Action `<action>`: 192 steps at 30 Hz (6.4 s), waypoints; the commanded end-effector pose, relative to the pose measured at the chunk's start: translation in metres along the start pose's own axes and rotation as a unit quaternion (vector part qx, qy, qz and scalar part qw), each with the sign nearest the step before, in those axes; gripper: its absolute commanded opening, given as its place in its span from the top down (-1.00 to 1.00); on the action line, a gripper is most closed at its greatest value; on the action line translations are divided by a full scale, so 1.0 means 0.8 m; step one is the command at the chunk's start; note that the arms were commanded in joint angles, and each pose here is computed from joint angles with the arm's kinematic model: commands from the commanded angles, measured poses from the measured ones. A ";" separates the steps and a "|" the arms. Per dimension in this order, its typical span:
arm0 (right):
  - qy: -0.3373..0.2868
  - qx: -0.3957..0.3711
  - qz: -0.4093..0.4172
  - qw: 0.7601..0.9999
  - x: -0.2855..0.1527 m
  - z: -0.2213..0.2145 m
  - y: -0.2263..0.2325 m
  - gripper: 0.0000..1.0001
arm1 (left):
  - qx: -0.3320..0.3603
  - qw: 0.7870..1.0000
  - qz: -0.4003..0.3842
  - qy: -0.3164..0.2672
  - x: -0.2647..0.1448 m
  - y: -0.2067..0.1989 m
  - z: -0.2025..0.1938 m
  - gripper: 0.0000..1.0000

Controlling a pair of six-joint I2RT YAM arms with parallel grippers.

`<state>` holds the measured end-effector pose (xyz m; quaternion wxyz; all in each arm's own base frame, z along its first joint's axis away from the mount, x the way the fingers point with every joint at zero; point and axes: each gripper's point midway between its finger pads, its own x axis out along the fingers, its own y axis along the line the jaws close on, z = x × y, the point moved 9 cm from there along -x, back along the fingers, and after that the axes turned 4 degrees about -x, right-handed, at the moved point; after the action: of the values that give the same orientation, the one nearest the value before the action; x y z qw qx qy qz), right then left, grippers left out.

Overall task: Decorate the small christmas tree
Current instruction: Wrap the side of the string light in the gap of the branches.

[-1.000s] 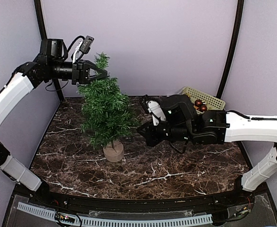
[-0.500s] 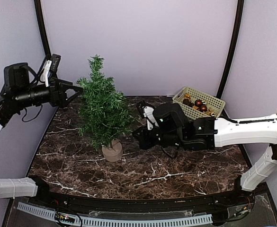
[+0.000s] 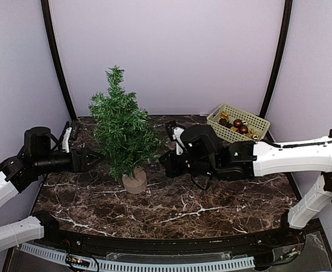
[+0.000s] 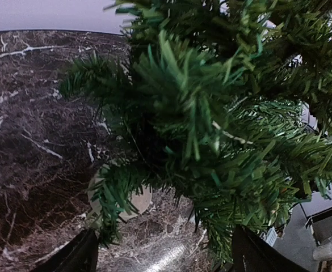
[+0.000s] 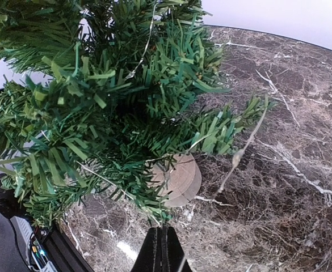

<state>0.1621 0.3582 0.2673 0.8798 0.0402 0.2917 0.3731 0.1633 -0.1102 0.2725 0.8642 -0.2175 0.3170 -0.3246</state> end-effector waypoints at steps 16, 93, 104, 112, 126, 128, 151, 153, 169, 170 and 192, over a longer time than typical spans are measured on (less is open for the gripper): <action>-0.036 -0.006 -0.010 0.999 -0.011 0.043 -0.006 1.00 | -0.026 0.996 -0.078 0.031 0.049 -0.030 -0.042 -0.50; -0.074 -0.121 -0.031 0.989 -0.014 0.113 0.045 1.00 | -0.045 0.998 0.036 -0.039 0.026 0.021 -0.032 1.00; -0.044 -0.098 -0.016 0.994 0.033 0.109 -0.002 1.00 | -0.025 0.998 0.050 -0.033 0.031 0.027 -0.025 1.00; -0.022 -0.092 0.044 0.995 0.055 0.084 -0.014 1.00 | 0.013 0.998 0.058 -0.036 0.037 0.033 -0.007 1.00; -0.031 -0.104 0.100 0.989 0.034 0.084 -0.003 1.00 | 0.080 0.995 -0.006 -0.056 0.023 0.016 -0.001 1.00; -0.042 -0.107 0.077 0.990 0.030 0.089 -0.007 1.00 | 0.081 0.995 0.003 -0.053 0.023 0.017 0.000 1.00; -0.054 -0.048 0.105 0.992 -0.006 -0.052 -0.076 -0.78 | 0.077 0.996 -0.015 -0.032 0.028 0.016 -0.003 1.00; -0.054 -0.050 0.093 0.993 0.006 -0.062 -0.081 -0.69 | 0.076 0.996 -0.015 -0.034 0.027 0.016 -0.003 1.00; -0.075 -0.133 0.063 0.986 0.097 -0.069 -0.081 0.35 | 0.069 0.997 -0.012 -0.028 0.031 0.019 -0.006 1.00; -0.080 -0.133 0.059 0.986 0.098 -0.068 -0.082 0.61 | 0.068 0.997 -0.009 -0.027 0.031 0.020 -0.005 1.00; -0.100 -0.082 -0.187 0.974 -0.106 -0.026 -0.169 1.00 | 0.064 0.993 0.077 -0.071 0.027 0.069 0.054 1.00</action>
<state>0.1983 0.2254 0.2453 0.9495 -0.0423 0.1567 0.2687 0.2154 -0.0834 0.2387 0.9088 -0.1708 0.2937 -0.2423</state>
